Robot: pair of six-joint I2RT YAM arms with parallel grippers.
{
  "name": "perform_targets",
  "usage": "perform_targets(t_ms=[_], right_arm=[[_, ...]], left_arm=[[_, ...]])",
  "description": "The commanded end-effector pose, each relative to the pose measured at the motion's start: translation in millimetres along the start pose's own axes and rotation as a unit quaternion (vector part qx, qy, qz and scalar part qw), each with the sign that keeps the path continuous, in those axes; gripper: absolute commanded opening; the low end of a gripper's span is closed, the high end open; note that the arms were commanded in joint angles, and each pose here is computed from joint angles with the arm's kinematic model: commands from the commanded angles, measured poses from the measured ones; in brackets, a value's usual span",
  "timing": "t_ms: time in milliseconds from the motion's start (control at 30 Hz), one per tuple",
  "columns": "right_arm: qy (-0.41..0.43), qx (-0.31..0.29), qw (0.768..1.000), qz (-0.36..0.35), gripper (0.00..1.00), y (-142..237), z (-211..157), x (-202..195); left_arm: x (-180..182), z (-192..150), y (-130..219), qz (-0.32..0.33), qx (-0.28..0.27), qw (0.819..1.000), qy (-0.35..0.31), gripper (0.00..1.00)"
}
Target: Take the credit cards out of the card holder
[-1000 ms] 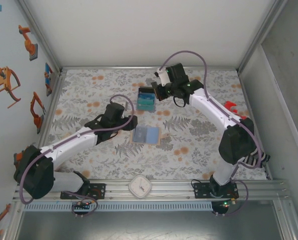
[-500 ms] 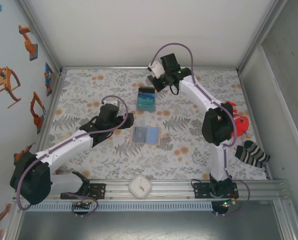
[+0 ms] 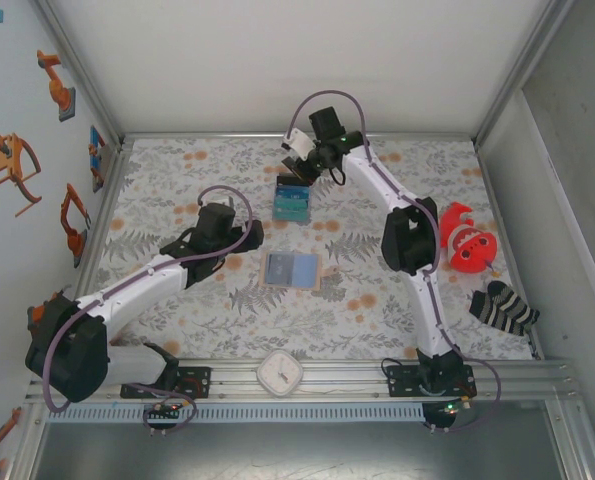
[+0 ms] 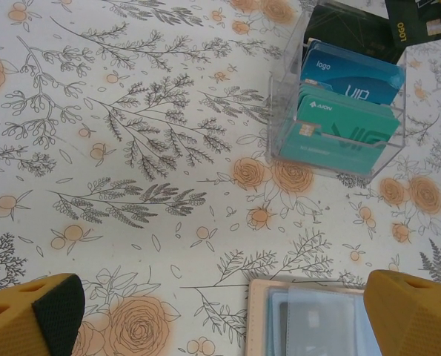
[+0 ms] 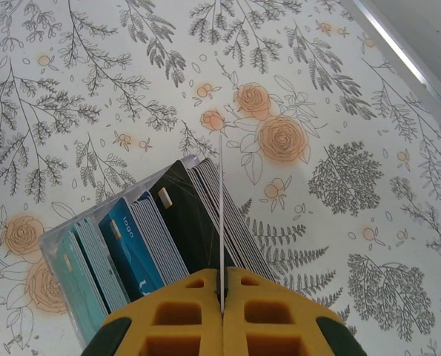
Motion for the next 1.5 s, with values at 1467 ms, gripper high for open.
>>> perform_targets(t_ms=[1467], right_arm=[[-0.038,0.072,0.996,-0.048,0.28,35,-6,-4]], left_arm=[[-1,15,14,-0.02,-0.027,0.999,0.036,0.97]])
Point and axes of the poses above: each hand's point on the last joint's axis, 136 mm out from that joint toward the fingers, its own y axis back along the fingers, its own x axis along the line the jaws close on, z = x × y, the point moved 9 cm from there along y, back along the fingers, and after that the axes turned 4 degrees about y, right-handed, at the moved point
